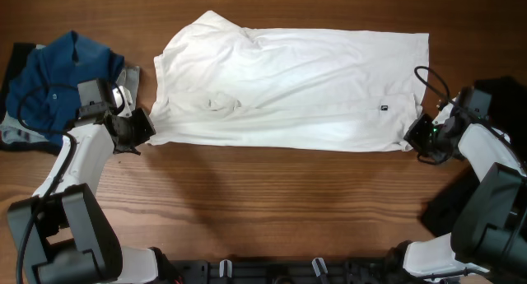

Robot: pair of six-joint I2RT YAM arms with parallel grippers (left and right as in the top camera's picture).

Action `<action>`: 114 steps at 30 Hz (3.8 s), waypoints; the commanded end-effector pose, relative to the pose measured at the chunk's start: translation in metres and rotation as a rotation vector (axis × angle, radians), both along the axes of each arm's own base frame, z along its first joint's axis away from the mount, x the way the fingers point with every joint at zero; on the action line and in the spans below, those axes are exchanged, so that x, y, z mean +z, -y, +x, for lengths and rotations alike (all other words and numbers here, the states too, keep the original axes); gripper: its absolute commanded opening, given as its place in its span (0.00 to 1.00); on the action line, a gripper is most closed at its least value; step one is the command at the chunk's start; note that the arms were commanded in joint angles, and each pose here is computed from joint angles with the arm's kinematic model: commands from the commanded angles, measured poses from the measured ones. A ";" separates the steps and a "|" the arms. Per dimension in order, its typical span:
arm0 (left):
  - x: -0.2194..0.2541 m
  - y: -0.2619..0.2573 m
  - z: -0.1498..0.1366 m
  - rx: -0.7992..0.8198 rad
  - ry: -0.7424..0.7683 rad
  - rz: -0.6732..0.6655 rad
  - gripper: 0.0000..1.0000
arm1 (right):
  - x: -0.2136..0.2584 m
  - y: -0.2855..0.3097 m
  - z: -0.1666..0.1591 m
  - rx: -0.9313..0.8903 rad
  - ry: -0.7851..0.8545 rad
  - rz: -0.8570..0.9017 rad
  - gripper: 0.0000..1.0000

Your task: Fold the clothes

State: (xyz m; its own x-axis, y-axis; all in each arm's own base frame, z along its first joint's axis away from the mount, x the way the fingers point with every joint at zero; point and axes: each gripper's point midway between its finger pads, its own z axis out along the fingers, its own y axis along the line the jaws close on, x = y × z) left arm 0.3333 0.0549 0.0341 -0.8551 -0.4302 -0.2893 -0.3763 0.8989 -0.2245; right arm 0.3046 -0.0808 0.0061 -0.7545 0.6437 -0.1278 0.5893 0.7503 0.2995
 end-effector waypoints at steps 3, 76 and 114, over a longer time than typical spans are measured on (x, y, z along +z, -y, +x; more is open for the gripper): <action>-0.003 -0.001 -0.004 0.006 -0.019 -0.002 0.04 | -0.003 0.023 -0.046 -0.203 -0.191 -0.069 0.04; -0.043 0.207 0.087 -0.499 0.239 -0.023 0.13 | 0.064 -0.047 0.014 0.178 0.164 0.193 0.60; 0.054 0.237 0.092 -0.479 0.432 0.003 0.55 | 0.063 -0.046 0.015 0.177 0.165 0.185 0.61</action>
